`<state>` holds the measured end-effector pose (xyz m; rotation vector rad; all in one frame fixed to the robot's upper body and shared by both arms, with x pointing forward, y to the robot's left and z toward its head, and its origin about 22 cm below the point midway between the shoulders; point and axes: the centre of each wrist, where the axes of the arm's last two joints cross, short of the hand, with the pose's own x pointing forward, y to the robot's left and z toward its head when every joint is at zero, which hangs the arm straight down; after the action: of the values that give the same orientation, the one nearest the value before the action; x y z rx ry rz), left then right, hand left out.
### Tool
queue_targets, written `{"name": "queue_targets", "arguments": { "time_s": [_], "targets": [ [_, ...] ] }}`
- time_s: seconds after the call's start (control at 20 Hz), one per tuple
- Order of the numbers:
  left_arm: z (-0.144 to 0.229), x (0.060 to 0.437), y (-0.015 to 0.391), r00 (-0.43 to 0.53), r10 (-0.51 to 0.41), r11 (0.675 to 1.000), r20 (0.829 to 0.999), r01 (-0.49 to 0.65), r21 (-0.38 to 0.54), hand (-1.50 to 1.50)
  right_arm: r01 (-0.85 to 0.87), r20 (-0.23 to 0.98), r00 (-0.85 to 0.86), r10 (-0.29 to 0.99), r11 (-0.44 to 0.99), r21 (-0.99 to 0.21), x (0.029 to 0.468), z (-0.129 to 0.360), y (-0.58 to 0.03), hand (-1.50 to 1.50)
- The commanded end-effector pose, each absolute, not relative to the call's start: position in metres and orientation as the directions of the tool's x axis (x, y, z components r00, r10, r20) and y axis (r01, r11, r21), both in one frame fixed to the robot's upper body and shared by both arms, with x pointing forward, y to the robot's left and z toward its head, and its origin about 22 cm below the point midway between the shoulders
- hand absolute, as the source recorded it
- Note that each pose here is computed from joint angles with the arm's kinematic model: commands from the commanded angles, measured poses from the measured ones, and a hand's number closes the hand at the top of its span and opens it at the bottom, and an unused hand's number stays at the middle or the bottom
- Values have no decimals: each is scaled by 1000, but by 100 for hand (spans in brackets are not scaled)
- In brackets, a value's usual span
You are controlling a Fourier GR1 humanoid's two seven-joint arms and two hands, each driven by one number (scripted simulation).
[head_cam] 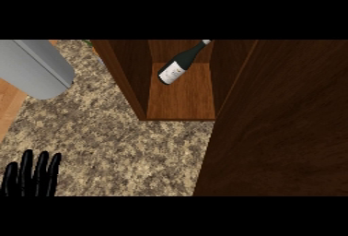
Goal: Pick up the wine, place it into the cabinet and close the cabinet
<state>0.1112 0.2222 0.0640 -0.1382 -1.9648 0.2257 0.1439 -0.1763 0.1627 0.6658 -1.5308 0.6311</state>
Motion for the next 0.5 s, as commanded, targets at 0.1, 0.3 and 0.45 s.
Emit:
{"name": "queue_targets", "arguments": {
  "time_s": [0.1, 0.3, 0.45],
  "targets": [
    [67, 113, 253, -401, 187, 976, 897, -31, -217, -150, -808, 984, -138, -110, 588, -48, 102, 193, -164, 150],
    [78, 107, 277, -402, 170, 979, 900, -33, -200, -150, -807, 982, -130, -133, 590, -27, 99, 193, -147, 150],
    [81, 107, 281, -387, 168, 980, 906, -38, -198, -150, -831, 984, -98, -149, 556, 2, 95, 195, -127, 150]
  ]
}}
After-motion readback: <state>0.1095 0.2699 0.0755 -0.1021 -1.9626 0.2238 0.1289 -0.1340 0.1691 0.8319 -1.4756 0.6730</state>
